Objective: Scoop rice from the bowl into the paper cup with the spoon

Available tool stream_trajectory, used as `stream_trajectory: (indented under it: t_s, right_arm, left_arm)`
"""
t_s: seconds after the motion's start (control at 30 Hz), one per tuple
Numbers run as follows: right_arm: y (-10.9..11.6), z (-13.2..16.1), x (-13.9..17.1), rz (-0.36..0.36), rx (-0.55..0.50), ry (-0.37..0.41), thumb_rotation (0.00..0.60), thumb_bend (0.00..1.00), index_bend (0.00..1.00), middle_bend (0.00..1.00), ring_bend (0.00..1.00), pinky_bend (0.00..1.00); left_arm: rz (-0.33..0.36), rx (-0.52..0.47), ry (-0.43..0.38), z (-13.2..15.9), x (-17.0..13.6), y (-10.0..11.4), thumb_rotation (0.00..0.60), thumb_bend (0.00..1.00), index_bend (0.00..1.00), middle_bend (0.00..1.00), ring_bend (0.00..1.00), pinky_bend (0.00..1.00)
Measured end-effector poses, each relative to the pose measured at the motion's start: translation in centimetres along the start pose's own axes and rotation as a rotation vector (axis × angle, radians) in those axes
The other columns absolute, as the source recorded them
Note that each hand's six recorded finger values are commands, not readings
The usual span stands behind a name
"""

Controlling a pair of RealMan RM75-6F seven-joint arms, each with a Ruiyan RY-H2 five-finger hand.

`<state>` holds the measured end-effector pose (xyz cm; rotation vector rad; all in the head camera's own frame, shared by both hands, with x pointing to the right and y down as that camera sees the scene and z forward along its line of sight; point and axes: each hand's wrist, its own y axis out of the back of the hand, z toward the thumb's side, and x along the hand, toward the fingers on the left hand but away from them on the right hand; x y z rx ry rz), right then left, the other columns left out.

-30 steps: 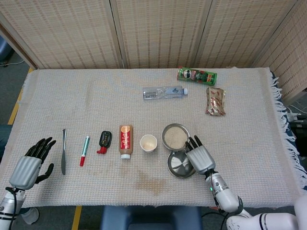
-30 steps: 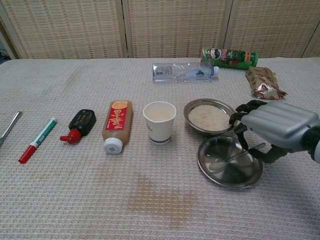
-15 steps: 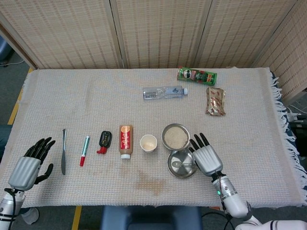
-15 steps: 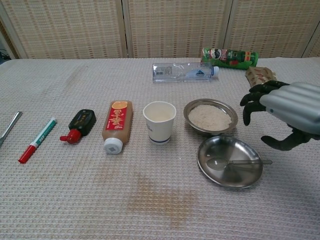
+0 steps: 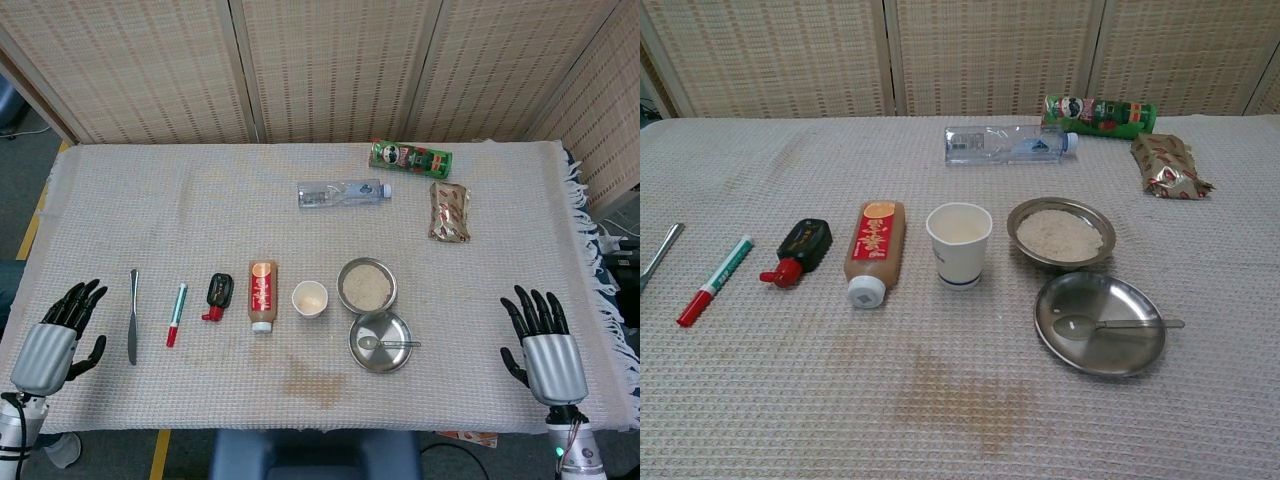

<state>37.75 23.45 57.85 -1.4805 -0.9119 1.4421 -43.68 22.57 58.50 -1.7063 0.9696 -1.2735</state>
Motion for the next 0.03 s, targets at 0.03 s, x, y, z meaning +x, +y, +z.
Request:
stream_trajectory:
  t_s: [0.03]
  right_arm:
    - [0.05,-0.28,0.0,0.004,0.0,-0.005,0.6,0.21,0.09,0.0,0.0,0.0]
  left_arm:
    - [-0.002,0.005,-0.001,0.07,0.0,-0.07,0.6,0.48,0.0,0.0,0.0,0.19]
